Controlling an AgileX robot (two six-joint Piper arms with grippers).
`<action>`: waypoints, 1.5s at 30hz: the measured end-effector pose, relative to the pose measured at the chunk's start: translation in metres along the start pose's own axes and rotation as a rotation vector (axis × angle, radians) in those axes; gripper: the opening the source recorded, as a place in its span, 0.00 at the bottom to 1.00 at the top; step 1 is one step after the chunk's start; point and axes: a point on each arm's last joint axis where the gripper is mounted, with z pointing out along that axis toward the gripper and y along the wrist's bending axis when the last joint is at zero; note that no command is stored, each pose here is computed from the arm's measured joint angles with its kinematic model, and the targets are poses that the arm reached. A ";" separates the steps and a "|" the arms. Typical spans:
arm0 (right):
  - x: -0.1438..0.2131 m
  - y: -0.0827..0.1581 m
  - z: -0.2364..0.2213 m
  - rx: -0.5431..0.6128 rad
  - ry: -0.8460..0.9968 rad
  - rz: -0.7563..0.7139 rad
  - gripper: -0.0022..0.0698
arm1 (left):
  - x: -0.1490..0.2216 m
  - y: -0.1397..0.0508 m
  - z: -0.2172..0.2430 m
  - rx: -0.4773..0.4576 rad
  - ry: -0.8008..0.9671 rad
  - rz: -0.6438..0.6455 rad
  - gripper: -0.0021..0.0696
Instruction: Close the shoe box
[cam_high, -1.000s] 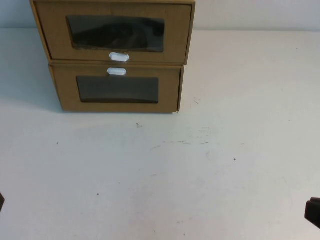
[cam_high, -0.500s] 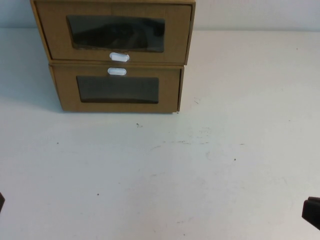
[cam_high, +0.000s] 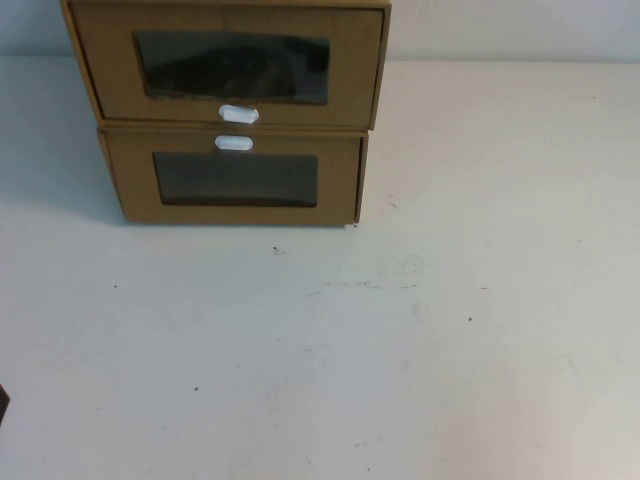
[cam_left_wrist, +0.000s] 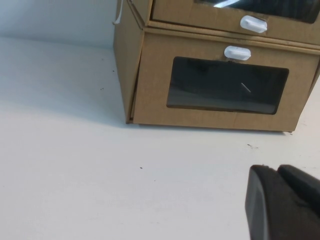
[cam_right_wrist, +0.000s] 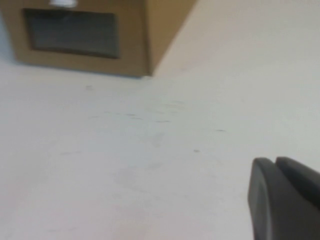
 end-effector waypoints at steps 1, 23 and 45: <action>0.007 -0.006 0.000 0.057 -0.013 0.019 0.01 | 0.000 0.000 0.000 0.000 0.000 0.000 0.03; 0.088 -0.028 -0.012 0.352 -0.136 0.129 0.01 | 0.000 0.000 0.000 -0.003 0.000 0.002 0.03; 0.110 -0.019 0.003 0.220 -0.080 0.065 0.01 | 0.000 0.001 0.000 -0.005 -0.001 0.002 0.03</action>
